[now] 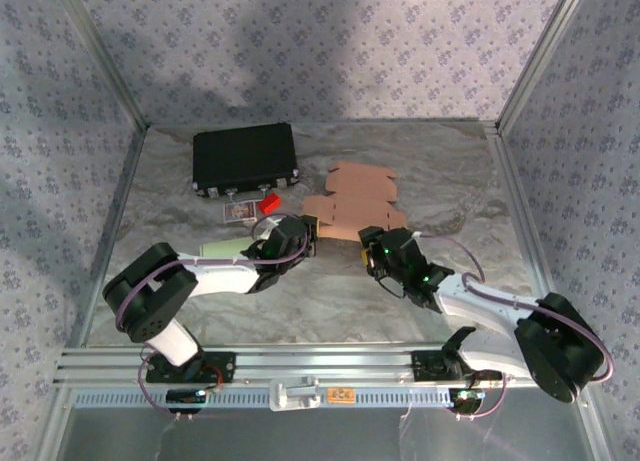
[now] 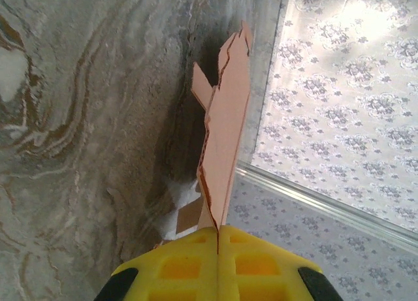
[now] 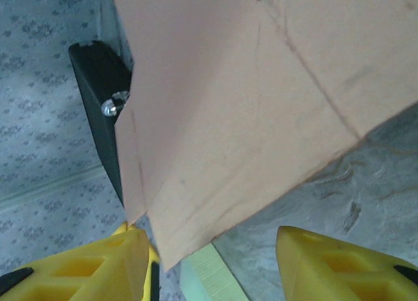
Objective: Fold the paper box
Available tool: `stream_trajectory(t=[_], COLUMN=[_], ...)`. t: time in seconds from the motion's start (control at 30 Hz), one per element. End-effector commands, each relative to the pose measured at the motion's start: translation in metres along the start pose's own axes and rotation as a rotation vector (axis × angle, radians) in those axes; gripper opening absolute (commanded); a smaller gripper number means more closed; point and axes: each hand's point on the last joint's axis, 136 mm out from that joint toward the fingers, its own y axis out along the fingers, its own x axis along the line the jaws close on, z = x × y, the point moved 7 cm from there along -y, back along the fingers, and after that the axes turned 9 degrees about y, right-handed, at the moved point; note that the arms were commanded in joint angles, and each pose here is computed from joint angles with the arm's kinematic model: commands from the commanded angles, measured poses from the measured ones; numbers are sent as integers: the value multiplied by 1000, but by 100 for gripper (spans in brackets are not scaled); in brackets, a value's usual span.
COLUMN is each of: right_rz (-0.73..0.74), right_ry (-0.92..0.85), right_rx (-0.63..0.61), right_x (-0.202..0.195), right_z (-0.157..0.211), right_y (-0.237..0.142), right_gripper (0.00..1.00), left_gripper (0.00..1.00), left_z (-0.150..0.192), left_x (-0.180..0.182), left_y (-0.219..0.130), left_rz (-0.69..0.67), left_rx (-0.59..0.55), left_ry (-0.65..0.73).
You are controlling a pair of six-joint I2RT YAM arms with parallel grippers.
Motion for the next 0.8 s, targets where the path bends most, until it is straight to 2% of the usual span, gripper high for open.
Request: stream_trajectory(t=[0.0, 0.43, 0.77], right_rz=[-60, -69, -29], right_ry=[31, 37, 17], right_rx=[-30, -16, 5], right_x=[13, 28, 34], right_z=[0, -1, -4], right_y=[5, 17, 20], right_gripper=[54, 34, 13], left_gripper=[0, 0, 0], left_z=[5, 5, 4], left_x=[-4, -3, -3], left_y=[3, 4, 4], left_rz=[10, 20, 18], left_rx=[-9, -16, -13], left_ry=[-17, -35, -28])
